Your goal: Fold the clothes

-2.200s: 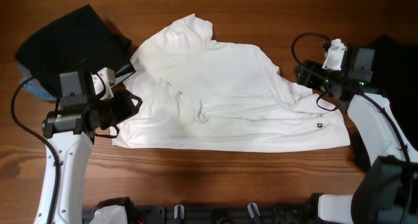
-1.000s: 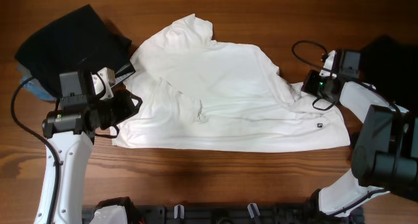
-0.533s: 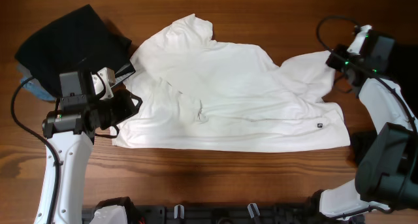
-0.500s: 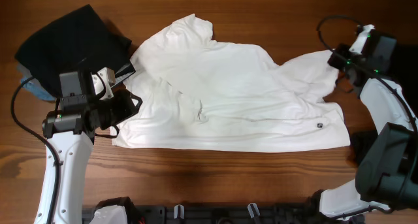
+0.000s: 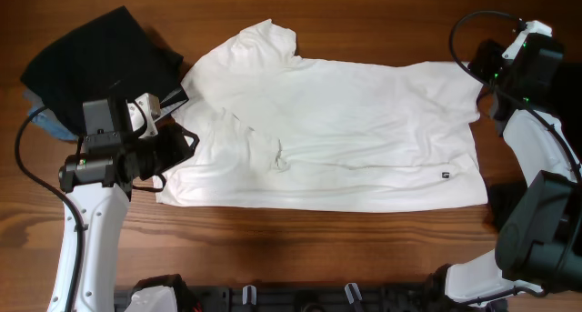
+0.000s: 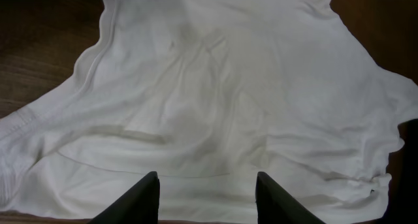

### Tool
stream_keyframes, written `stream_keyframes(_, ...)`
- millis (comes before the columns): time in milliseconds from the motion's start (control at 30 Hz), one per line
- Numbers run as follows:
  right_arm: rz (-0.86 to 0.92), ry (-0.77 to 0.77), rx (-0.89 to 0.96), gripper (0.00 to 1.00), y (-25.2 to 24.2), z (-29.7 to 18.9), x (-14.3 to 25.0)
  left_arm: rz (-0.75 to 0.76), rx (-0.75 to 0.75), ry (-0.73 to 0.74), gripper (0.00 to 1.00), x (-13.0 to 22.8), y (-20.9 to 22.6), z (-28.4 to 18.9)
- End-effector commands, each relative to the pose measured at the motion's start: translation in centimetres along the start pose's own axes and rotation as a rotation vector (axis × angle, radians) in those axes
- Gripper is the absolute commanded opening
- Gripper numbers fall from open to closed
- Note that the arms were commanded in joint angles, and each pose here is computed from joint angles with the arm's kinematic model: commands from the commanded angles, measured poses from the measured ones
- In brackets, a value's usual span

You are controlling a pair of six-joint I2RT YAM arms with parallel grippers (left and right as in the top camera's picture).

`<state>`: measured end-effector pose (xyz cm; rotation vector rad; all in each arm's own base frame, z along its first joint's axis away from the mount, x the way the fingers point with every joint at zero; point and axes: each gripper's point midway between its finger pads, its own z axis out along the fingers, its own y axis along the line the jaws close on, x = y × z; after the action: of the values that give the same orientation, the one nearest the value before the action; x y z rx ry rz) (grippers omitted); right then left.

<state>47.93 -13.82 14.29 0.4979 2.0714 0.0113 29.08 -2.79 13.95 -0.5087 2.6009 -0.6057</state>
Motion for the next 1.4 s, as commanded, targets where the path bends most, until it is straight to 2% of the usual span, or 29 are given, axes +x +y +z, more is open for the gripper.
stream_keyframes(0,-0.014,-0.014,0.027,0.71,-0.6,-0.4,-0.8,0.035,0.021,-0.019,0.47,-0.4,-0.7,-0.5)
stream_keyframes(100,0.031,0.095,0.024,0.7,-0.6,-0.6,1.8,0.047,0.022,-0.022,0.47,-0.5,-0.8,-0.5)
stream_keyframes(167,0.101,0.252,0.032,0.66,-0.8,-1.2,5.7,0.08,0.022,-0.021,0.46,-0.5,-0.8,-0.5)
stream_keyframes(200,0.157,0.339,0.06,0.58,-1.2,-1.8,7.8,0.085,0.022,-0.022,0.46,-0.5,-0.8,-0.5)
stream_keyframes(267,0.199,0.412,0.089,0.4,-1.6,-2.3,9.9,0.09,0.026,-0.033,0.43,-0.8,-0.9,-0.5)
stream_keyframes(367,0.181,0.403,0.1,0.17,-2.0,-2.0,10.3,0.108,0.039,-0.072,0.28,-1.7,-1.3,-0.6)
stream_keyframes(400,0.153,0.389,0.064,0.14,-1.5,-1.6,10.1,0.113,0.042,-0.084,0.25,-2.0,-1.4,-0.6)
stream_keyframes(533,0.087,0.376,-0.1,0.09,0.8,-0.1,10.3,0.126,0.05,-0.102,0.25,-2.4,-1.7,-0.6)
stream_keyframes(700,0.133,0.447,-0.132,0.04,0.9,2.0,13.6,0.144,0.058,-0.083,0.25,-2.0,-2.3,-0.2)
stream_keyframes(900,0.26,0.537,-0.103,0.04,0.3,3.9,17.7,0.165,0.059,-0.074,0.26,-1.6,-2.8,0.0)
stream_keyframes(1067,0.438,0.539,-0.103,0.04,0.6,6.6,19.9,0.168,0.049,-0.076,0.27,-1.6,-2.8,0.0)
stream_keyframes(1233,0.433,0.436,-0.197,0.04,2.1,8.5,17.3,0.168,0.05,-0.075,0.33,-1.6,-2.8,0.0)
stream_keyframes(1333,0.37,0.376,-0.283,0.04,3.4,8.0,13.7,0.169,0.05,-0.076,0.38,-1.6,-2.8,0.0)
stream_keyframes(1367,0.347,0.353,-0.316,0.07,3.9,7.5,12.3,0.17,0.05,-0.077,0.39,-1.6,-2.8,0.1)
